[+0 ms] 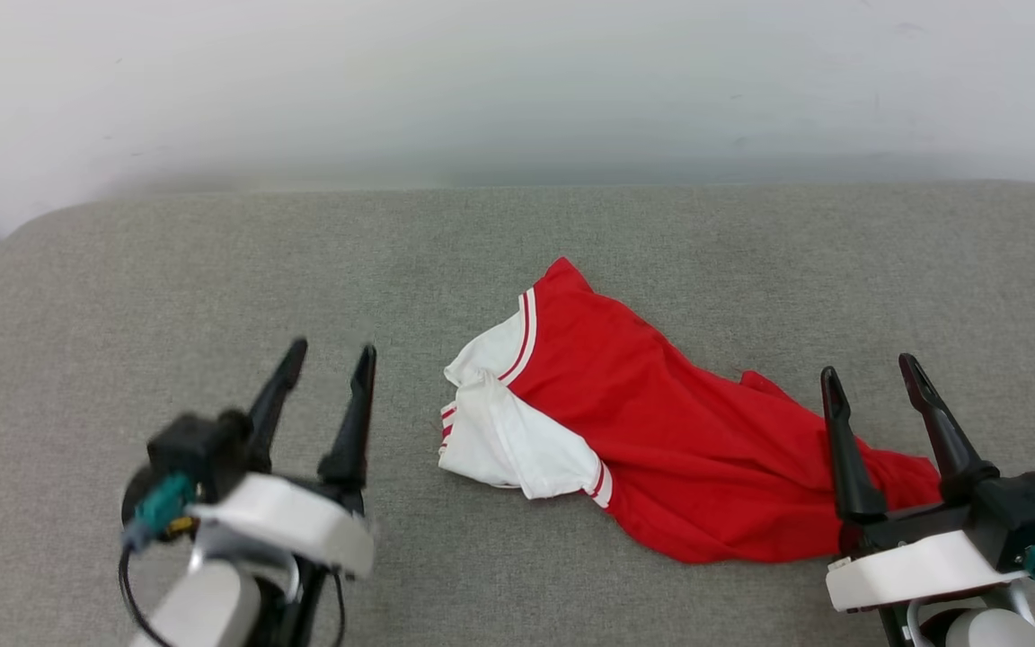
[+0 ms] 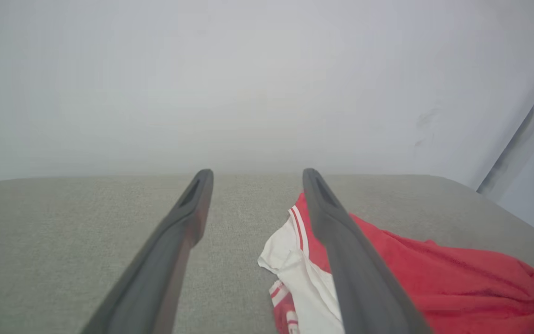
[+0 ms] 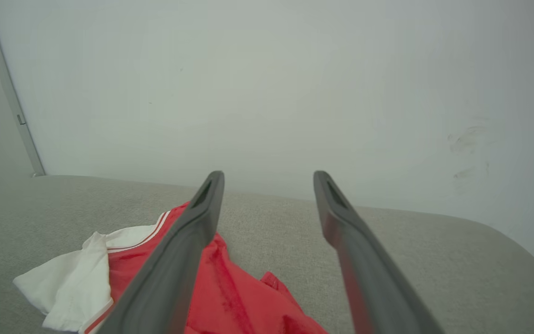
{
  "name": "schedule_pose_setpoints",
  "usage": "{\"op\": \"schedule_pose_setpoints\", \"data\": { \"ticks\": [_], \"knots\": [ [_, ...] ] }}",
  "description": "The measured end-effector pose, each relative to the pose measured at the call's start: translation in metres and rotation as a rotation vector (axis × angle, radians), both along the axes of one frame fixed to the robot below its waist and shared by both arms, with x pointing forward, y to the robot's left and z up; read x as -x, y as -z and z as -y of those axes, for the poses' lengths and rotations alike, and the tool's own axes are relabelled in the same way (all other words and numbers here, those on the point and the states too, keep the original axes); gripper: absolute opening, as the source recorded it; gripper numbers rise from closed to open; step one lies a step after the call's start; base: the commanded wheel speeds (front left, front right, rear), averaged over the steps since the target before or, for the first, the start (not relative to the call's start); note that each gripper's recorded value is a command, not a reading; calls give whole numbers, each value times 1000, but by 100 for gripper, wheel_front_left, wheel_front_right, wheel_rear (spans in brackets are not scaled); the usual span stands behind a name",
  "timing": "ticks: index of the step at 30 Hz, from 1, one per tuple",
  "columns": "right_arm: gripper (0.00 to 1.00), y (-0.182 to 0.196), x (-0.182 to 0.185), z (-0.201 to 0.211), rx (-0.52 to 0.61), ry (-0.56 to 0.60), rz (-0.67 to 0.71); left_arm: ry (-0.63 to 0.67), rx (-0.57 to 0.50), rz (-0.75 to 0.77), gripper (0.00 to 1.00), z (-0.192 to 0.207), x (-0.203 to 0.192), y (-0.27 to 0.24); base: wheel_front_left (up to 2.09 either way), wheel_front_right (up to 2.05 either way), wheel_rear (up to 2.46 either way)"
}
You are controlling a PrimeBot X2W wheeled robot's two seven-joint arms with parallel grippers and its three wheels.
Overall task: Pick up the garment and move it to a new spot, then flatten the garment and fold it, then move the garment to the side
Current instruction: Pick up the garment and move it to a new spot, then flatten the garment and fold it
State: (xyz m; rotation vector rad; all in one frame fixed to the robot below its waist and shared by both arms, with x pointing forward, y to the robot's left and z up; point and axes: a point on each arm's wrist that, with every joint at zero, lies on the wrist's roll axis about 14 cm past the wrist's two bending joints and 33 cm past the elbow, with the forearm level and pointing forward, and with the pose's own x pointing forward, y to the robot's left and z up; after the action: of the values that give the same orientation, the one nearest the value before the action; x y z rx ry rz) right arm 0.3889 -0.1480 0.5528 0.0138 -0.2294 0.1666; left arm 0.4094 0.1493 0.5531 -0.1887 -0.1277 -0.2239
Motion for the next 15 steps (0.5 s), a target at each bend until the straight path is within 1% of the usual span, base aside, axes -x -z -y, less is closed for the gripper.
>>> {"op": "schedule_pose_setpoints", "data": {
  "ticks": [5,8,12,15],
  "knots": [
    [100,2,-2,-5,-4,-14,-7,0,54,-40,100,9,26,19,0,0,0],
    [100,4,-2,-6,-2,-19,-12,14,79,-64,100,18,31,28,0,0,0],
    [100,7,-3,-8,2,-23,-18,48,66,-84,100,27,32,35,0,0,0],
    [100,9,-3,-8,5,-22,-26,104,48,-127,100,41,27,38,0,0,0]
  ]
}}
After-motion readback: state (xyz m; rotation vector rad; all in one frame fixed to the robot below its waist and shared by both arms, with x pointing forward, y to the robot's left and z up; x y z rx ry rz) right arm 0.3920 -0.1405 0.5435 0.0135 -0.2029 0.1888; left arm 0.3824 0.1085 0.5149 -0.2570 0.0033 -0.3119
